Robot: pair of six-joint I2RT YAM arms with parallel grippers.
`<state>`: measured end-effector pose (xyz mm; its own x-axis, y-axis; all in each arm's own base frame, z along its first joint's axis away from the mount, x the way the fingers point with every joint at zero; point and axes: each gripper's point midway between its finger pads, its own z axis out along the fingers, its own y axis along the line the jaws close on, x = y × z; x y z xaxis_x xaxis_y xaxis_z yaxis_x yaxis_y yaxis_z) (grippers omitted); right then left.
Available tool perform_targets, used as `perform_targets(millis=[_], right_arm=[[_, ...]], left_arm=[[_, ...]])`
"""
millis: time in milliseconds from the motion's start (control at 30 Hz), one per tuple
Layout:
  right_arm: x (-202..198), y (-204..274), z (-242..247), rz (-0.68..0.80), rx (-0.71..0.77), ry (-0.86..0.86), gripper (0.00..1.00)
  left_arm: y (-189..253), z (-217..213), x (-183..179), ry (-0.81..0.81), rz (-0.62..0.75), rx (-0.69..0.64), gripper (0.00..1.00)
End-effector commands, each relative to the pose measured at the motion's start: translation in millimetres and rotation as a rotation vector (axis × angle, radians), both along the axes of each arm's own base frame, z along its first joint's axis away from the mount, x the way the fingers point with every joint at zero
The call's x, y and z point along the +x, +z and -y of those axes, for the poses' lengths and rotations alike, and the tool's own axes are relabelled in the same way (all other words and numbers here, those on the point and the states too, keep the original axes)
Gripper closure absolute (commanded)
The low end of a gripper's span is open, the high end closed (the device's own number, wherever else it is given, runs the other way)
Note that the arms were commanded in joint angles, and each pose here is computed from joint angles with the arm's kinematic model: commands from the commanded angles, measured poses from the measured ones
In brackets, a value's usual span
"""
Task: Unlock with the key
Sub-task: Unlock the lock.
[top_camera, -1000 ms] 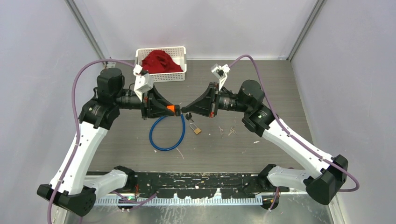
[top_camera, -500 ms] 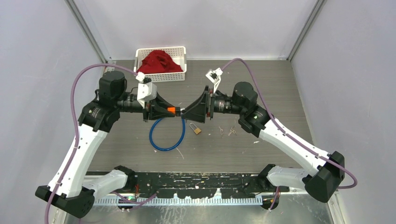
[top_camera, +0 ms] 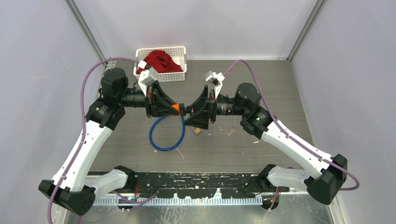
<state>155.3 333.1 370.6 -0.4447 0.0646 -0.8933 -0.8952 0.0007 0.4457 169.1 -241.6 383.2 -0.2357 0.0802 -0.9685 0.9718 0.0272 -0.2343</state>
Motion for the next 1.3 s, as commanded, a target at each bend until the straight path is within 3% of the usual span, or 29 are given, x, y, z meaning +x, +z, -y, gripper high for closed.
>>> perform_targets(millis=[0,167,333,433,533,567,633,700,800,1267], right_arm=[[-2,36,-4,0.098,0.097,0.024,0.28],[5,41,-10,0.059,0.13,0.011,0.45],[7,47,-15,0.038,0.173,0.01,0.51],[11,46,-15,0.027,0.179,-0.012,0.66],[13,44,-14,0.017,0.176,-0.034,0.88],[15,42,-13,0.012,0.169,-0.047,0.93],[15,37,-12,0.009,0.153,-0.058,0.98],[15,35,-11,0.009,0.148,-0.064,0.99],[13,34,-8,0.013,0.137,-0.07,0.99],[18,26,5,0.025,0.077,-0.118,0.99]], left_arm=[[26,2,-8,-0.028,-0.002,-0.067,1.0],[27,2,-7,-0.009,-0.013,-0.071,1.0],[25,2,-6,0.003,-0.018,-0.07,1.0],[25,2,-6,0.006,-0.021,-0.071,1.0],[28,1,-5,0.022,-0.024,-0.077,0.99],[29,1,-3,0.036,-0.027,-0.077,0.86],[32,0,2,0.082,-0.03,-0.077,0.31],[35,-1,2,0.085,-0.024,-0.08,0.08],[40,-2,-4,0.064,-0.018,-0.085,0.0],[45,-17,-42,-0.132,-0.048,-0.092,0.01]])
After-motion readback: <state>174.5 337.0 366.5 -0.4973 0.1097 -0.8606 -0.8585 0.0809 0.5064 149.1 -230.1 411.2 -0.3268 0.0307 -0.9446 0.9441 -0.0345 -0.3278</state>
